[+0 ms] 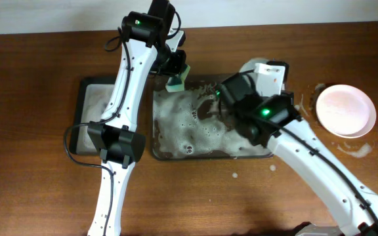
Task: Clean dirty plates on tray and stack at the side
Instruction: 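Carry the white plate right with the right gripper and stack it, then move the sponge with the left gripper into the small black tray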
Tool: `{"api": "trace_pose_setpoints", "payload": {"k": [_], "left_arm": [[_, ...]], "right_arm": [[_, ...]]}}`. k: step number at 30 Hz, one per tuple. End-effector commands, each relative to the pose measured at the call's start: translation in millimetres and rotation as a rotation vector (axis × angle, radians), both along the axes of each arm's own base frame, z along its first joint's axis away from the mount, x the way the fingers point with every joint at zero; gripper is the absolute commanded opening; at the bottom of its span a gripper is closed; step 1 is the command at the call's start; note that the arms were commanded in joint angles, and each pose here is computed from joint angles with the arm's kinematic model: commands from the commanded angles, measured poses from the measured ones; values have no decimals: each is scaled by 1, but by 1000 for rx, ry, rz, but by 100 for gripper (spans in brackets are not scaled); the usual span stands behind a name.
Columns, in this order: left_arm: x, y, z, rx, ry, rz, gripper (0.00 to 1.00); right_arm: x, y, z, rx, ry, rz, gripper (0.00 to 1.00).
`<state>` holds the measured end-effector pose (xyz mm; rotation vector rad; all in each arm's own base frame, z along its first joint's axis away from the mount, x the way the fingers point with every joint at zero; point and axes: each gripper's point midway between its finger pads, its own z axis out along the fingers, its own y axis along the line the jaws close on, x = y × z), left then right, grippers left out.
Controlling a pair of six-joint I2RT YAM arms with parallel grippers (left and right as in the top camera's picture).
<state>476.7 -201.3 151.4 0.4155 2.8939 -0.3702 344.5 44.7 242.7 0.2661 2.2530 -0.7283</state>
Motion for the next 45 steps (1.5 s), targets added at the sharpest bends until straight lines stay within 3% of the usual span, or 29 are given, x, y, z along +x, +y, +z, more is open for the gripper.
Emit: {"api": "trace_pose_setpoints", "payload": {"k": [1,5,10,15,20,30,35,36,40,45], "left_arm": [[0,-4,-10,11,10,-21,0],[1,-4,-10,10,8,-21,0],[1,-4,-10,10,6,-21,0],[3,-4,-10,7,1,-21,0],[4,-5,-9,5,-4,-21,0],[8,-8,-8,-1,-25,-23,0],[9,-13,-7,-6,-36,-32,0],[9,-14,-7,-6,-36,-33,0],[5,0,1,-1,-24,-12,0],[-2,46,57,-80,-34,182,0]], "right_arm": [[4,-1,-26,286,105,16,4],[28,-20,-39,599,159,119,4],[27,-122,-36,789,31,-108,4],[-5,-244,-35,730,-123,-412,4],[-35,-316,-63,696,-141,-619,4],[-10,-333,-163,785,-6,-656,5],[1,-322,-178,844,13,-616,31],[3,-319,-178,855,13,-605,33],[22,-287,-143,975,-10,-425,36],[34,-230,-58,915,-62,-189,43]]}}
